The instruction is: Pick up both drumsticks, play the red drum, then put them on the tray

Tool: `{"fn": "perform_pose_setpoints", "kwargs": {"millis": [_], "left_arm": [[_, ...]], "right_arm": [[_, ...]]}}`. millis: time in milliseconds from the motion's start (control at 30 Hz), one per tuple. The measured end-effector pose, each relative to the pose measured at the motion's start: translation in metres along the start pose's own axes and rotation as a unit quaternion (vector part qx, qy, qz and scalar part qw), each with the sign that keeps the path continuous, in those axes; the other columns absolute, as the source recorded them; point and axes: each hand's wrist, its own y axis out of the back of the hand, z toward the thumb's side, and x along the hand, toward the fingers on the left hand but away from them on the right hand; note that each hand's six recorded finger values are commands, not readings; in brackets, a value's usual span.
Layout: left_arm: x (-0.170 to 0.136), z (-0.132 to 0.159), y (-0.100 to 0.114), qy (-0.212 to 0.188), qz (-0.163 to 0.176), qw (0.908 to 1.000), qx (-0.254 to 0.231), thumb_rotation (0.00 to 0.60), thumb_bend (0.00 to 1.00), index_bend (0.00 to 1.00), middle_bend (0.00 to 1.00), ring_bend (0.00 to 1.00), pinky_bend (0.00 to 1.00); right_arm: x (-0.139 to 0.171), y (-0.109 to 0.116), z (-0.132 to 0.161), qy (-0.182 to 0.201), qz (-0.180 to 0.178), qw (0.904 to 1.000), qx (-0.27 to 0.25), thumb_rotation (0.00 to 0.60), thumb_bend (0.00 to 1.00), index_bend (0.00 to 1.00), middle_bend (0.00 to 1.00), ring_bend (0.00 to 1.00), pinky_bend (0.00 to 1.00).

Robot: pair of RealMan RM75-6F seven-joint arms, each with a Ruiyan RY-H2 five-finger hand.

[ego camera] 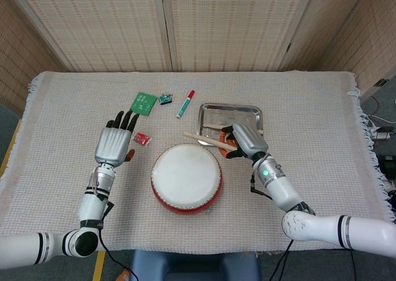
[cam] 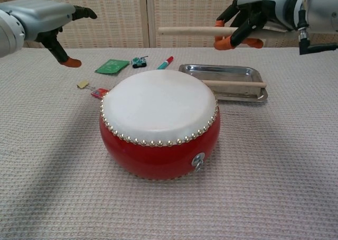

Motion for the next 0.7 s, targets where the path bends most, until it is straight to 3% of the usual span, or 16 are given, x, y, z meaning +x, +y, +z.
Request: {"fn": "perform_pose_setpoints", "kwargs": {"millis": [400, 700], "left_arm": [[-0.013, -0.023, 0.001, 0.010, 0.010, 0.9999, -0.007, 0.600, 0.26, 0.00, 0.00, 0.00, 0.22], [-0.014, -0.035, -0.003, 0.019, 0.007, 0.9997, -0.014, 0.600, 0.26, 0.00, 0.00, 0.00, 0.22]], "right_arm": [[-0.034, 0.018, -0.069, -0.045, 0.032, 0.9981, 0.027, 0.600, 0.39, 1.00, 0.92, 0.85, 0.84], [-0.069, 0.015, -0.111, -0.072, 0.042, 0.9943, 0.066, 0.600, 0.36, 1.00, 0.92, 0.83, 0.84]]}}
